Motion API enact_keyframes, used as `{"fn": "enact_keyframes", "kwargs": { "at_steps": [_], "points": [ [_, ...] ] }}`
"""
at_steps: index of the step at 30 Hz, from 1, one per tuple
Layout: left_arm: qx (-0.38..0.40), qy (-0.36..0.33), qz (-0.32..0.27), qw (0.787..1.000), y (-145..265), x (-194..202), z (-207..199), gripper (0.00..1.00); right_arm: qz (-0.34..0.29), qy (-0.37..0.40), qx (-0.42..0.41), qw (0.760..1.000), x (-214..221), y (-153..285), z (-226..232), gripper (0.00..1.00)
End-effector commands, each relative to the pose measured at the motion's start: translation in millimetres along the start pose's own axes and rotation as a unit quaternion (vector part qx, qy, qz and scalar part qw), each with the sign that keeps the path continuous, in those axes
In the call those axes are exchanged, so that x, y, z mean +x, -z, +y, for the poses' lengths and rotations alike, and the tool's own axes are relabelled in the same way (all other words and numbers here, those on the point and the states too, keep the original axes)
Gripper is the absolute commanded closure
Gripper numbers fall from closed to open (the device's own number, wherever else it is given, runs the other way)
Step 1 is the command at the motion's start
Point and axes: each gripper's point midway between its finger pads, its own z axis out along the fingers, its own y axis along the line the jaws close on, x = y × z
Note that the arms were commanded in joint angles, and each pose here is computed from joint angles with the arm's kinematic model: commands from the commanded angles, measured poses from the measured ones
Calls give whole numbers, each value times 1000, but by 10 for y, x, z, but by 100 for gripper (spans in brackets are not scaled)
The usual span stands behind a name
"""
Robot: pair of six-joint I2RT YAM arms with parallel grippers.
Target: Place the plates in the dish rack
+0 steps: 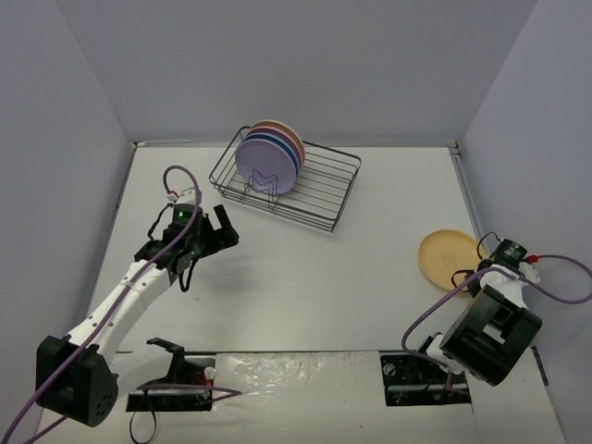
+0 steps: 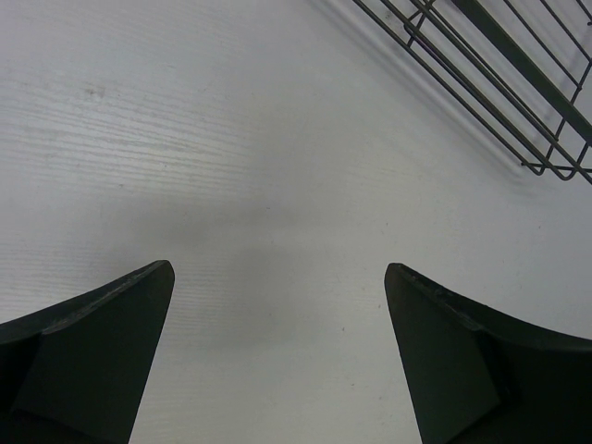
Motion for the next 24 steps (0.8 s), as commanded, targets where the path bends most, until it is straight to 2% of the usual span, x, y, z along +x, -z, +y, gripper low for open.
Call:
{"fn": "enact_keyframes", "kwargs": {
  "at_steps": [1,5,8,12,17,20,24],
  "points": [
    [19,-3,-48,999,136,-327,-142,3,-48,24,-11,998,-262,249,96,100],
    [19,-2,-47,999,150,-326,-142,3,-181,70,-78,978,-693,980,637,100],
    [3,0,-58,998,161,-352,-77,3,-268,125,-156,943,-844,1768,1262,100],
    [-4,6,-60,998,185,-334,-36,3,-351,165,-202,899,-965,2483,1670,100],
    [-14,20,-72,997,287,-378,-2,3,-431,233,-291,822,-724,3393,2361,100],
    [-14,32,-80,996,373,-401,3,3,-499,311,-282,758,-509,3865,2604,100],
    [-25,45,-90,995,485,-403,68,3,-563,397,-277,670,53,4488,2962,100]
  ]
}}
